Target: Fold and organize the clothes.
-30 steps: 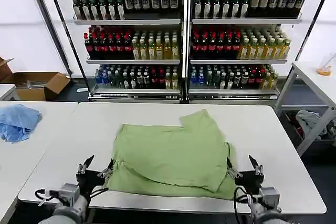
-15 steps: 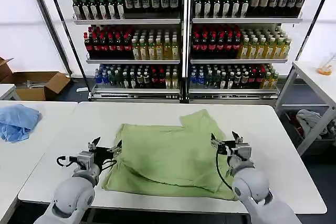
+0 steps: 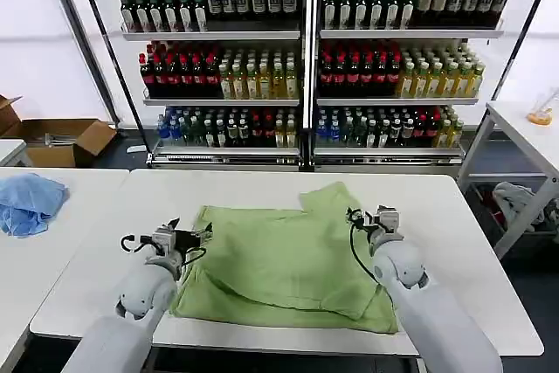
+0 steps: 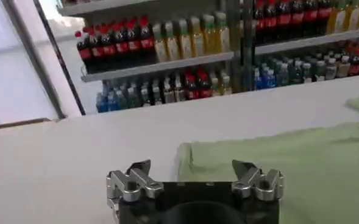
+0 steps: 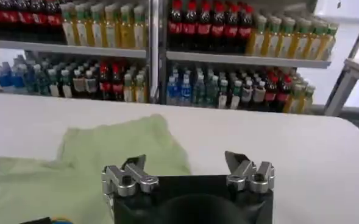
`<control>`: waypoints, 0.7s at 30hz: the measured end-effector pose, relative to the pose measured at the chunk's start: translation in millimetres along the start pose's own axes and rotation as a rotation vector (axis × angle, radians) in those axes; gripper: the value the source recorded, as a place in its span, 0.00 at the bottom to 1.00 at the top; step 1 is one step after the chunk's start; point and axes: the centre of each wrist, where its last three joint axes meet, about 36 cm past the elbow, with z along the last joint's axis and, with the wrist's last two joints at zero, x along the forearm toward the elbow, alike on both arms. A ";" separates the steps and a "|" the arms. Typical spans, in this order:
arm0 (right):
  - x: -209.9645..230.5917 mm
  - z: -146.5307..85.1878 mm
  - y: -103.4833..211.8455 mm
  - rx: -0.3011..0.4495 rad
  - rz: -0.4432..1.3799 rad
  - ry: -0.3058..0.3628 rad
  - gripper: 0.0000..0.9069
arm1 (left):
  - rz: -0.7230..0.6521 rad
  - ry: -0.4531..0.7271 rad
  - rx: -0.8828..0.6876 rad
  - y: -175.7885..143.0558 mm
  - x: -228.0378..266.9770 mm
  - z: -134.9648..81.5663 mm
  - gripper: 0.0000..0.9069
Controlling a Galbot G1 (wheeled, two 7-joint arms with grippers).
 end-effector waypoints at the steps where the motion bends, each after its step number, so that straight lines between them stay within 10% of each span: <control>1: -4.5 -2.1 1.4 0.002 -0.002 0.001 1.00 | -0.001 0.004 0.001 -0.8 -4.1 -0.8 1.00; 21: -78.7 -29.6 32.3 -0.022 -0.024 0.077 1.00 | -0.014 0.069 0.029 3.6 -63.1 -16.6 0.93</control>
